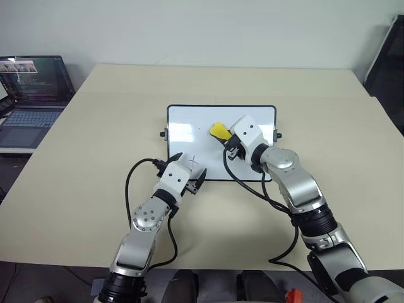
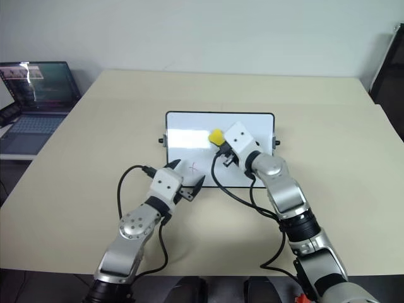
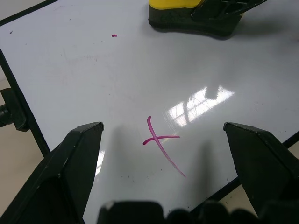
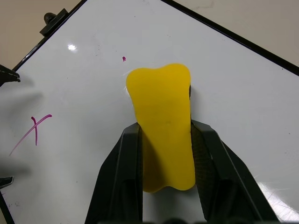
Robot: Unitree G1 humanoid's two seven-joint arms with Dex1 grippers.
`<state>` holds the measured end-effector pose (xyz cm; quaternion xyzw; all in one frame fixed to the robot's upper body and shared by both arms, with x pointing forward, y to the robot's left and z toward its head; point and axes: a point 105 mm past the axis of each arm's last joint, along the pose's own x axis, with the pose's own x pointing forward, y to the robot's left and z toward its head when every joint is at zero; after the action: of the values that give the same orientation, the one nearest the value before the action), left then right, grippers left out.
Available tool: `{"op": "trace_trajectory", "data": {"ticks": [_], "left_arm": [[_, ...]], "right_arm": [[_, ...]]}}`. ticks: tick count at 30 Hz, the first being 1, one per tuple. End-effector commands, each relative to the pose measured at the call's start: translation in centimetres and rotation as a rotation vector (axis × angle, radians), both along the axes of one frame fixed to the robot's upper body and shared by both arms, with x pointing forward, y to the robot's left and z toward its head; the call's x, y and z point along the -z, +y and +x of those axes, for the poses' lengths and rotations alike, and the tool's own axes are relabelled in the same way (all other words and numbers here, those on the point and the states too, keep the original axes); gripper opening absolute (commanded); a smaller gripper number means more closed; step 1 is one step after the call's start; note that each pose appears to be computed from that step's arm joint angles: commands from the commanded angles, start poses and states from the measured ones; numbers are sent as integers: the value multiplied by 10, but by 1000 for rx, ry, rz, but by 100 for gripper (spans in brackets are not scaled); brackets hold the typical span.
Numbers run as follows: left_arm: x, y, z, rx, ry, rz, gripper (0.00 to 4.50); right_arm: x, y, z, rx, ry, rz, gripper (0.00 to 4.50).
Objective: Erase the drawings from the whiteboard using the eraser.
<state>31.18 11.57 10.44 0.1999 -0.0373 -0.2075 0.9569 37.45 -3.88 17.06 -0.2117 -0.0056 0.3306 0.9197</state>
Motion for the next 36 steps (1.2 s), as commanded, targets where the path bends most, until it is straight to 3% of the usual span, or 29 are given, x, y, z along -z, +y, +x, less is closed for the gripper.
{"op": "trace_trajectory", "data": {"ticks": [1,18,29,32,36], "left_arm": [[-11,0,-8,2,-47,-9,450],[16,17,-44,-63,18,-18,450],[26,26,-54,-111,15,-33,450],[25,25,-54,-111,13,-36,450],[24,25,-53,-109,14,-35,450]], "right_arm": [[-14,0,-1,-10,-49,18,112],[-17,13,-11,-77,-71,22,112],[-14,22,-24,-140,-89,-3,112],[-7,26,-29,-167,-84,-25,112],[22,29,-34,-220,-91,-137,112]]}}
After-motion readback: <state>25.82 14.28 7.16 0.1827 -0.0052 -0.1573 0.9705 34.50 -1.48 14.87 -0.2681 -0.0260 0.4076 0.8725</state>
